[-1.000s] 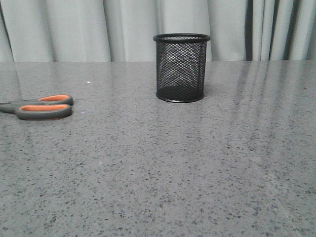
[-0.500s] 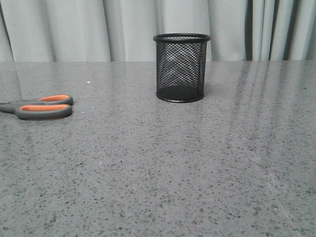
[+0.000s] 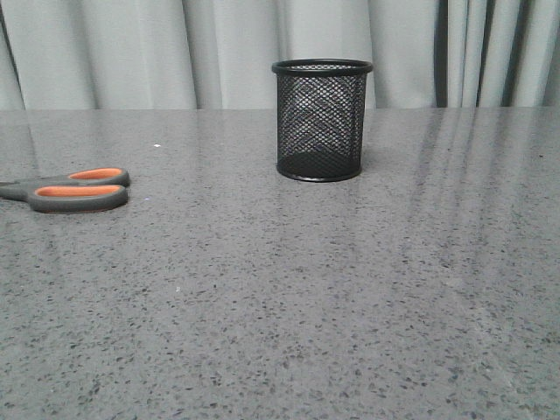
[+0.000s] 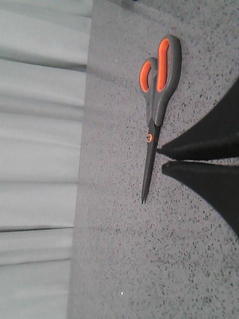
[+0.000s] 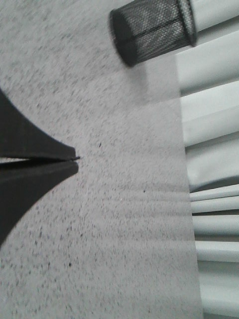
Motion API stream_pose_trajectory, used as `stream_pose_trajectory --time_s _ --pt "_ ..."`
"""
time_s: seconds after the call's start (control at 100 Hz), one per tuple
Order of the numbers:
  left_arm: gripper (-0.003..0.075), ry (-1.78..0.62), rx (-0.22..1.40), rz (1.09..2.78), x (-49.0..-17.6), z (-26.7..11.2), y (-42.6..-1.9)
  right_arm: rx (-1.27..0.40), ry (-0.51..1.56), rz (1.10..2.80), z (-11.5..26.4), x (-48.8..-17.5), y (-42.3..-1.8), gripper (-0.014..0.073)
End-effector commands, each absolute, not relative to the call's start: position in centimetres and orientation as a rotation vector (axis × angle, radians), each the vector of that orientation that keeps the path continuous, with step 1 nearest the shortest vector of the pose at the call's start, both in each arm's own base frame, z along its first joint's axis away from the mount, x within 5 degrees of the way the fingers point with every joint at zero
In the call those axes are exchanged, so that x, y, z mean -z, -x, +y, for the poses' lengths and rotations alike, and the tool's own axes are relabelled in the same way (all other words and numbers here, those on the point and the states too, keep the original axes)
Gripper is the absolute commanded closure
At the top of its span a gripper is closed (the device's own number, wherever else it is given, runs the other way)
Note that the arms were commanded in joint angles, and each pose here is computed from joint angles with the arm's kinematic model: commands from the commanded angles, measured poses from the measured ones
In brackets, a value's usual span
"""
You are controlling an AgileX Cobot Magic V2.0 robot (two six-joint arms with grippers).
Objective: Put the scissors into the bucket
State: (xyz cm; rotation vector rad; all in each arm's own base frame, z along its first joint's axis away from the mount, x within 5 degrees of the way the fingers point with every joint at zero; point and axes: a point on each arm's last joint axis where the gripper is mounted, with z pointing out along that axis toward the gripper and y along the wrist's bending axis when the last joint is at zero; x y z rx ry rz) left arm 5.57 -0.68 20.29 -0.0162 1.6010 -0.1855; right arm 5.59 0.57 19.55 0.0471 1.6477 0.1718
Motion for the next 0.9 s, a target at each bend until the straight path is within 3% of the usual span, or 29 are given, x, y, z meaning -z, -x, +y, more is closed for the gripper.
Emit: stream_pose_trajectory --time_s 0.0,0.49,0.76,0.89 --pt "0.0741 0.089 0.248 1.527 -20.2 -0.6 -5.5 -0.26 -0.149 1.523 0.4 -20.2 -5.5 0.0659" --pt "0.0741 0.544 0.739 1.425 -20.8 -0.5 -5.4 -0.581 -0.408 1.497 0.7 -20.5 -5.4 0.0659" --pt "0.0741 0.463 0.773 1.39 -24.2 -1.0 -4.7 -0.608 -0.326 1.526 1.4 -24.2 -4.9 0.0655" --pt "0.0741 0.236 0.642 1.496 -27.6 -1.7 -3.9 -0.63 -0.272 1.668 2.1 -26.7 -5.5 0.0648"
